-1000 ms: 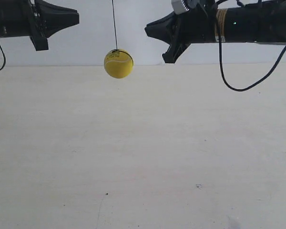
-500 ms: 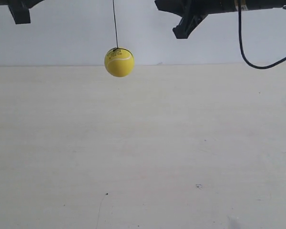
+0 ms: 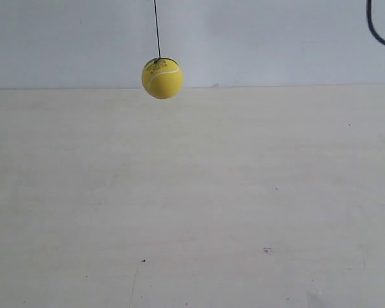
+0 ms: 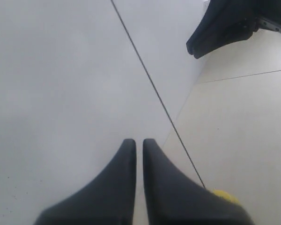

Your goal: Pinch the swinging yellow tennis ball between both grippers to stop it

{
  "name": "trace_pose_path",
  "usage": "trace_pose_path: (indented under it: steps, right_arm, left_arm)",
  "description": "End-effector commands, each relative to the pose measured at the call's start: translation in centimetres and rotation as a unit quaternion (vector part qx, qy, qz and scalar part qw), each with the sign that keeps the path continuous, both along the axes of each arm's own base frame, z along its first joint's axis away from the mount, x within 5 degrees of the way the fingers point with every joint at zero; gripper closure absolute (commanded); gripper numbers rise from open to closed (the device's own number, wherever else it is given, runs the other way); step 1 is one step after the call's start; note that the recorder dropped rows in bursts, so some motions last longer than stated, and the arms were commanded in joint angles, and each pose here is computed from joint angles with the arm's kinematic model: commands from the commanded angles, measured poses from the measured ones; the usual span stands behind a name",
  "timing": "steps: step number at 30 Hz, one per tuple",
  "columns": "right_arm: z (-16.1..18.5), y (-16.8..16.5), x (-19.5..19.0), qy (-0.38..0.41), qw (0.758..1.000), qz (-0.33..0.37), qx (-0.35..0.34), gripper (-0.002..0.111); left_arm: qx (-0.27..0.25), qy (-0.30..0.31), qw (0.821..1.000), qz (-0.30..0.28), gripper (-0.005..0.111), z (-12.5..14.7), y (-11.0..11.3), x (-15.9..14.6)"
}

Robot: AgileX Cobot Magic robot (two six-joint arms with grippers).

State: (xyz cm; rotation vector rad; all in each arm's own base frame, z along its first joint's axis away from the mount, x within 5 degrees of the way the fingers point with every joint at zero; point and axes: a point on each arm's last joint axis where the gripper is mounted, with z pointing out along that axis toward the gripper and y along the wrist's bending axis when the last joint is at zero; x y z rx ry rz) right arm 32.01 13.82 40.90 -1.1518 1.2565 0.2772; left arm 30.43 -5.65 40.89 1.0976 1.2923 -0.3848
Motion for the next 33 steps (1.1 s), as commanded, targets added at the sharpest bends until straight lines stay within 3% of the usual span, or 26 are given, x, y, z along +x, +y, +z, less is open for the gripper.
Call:
trace_pose_path:
  steps: [1, 9, 16, 27, 33]
  right_arm:
    - [2.6, -1.1, -2.6, -0.02, 0.999, -0.023, 0.022, 0.108]
    - [3.6, -4.1, -7.3, -0.054, 0.987, -0.142, 0.044, 0.108]
    - [3.9, -7.7, -11.6, -0.072, 0.952, -0.276, 0.113, 0.108]
    - [1.4, -10.0, -17.3, -0.058, 0.93, -0.317, 0.176, 0.108]
    - [-1.7, -10.0, -17.2, 0.013, 0.922, -0.324, 0.209, 0.108]
  left_arm:
    - [0.014, -0.011, 1.0, 0.017, 0.102, 2.1, 0.0, -2.8]
    - [-0.001, -0.053, 0.993, 0.102, 0.102, 3.3, 0.6, -7.8]
    - [-0.026, -0.08, 0.989, 0.126, 0.102, 3.3, 0.6, -12.5]
    - [-0.093, -0.147, 0.96, 0.219, 0.102, 2.9, 1.4, -20.7]
    - [-0.12, -0.148, 0.955, 0.228, 0.102, -0.7, 1.4, -24.6]
